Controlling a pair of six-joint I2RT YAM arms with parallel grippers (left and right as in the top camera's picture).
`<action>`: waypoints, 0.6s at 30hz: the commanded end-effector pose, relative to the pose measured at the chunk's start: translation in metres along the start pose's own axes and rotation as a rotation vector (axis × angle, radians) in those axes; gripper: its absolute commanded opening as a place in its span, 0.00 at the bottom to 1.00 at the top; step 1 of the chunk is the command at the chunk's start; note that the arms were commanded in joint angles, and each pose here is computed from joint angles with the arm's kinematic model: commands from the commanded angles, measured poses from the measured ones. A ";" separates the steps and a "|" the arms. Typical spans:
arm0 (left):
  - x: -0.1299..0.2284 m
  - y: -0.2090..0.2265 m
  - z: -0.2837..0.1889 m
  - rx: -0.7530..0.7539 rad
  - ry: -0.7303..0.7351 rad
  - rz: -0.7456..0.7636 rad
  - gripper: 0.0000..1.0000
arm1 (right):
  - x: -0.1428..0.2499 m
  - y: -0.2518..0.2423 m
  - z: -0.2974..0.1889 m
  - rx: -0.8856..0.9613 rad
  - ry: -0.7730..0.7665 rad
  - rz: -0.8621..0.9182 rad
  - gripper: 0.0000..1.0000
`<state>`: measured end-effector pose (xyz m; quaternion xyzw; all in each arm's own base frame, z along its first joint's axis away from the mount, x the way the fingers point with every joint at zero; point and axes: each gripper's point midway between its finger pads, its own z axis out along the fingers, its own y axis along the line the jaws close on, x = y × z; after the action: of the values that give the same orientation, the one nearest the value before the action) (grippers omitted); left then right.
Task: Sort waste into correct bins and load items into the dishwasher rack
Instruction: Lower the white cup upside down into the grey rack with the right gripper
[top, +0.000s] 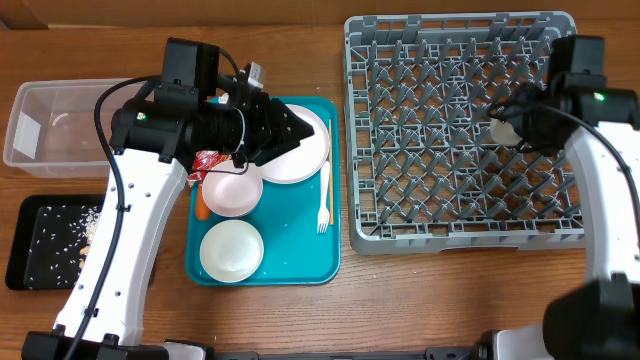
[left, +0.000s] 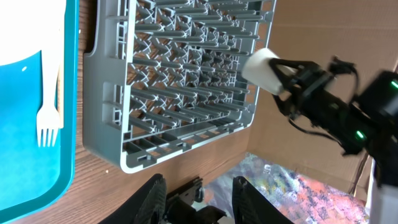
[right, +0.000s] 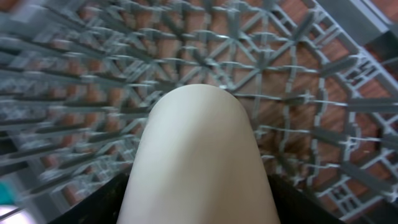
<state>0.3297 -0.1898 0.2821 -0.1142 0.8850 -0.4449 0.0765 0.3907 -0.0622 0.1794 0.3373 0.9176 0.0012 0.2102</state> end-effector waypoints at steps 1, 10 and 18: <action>0.000 0.005 0.001 -0.018 -0.001 0.035 0.39 | -0.007 -0.020 0.020 0.139 -0.016 -0.019 0.46; 0.000 0.005 0.001 -0.019 0.001 0.048 0.41 | -0.006 -0.025 0.034 0.186 0.001 -0.026 0.70; 0.001 0.005 0.001 -0.020 0.005 0.080 0.56 | -0.011 -0.023 0.015 0.185 0.006 -0.015 1.00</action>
<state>0.3276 -0.1888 0.2800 -0.0953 0.8896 -0.4390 0.0825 0.3790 -0.0843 0.1389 0.3410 0.9252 -0.0851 0.1430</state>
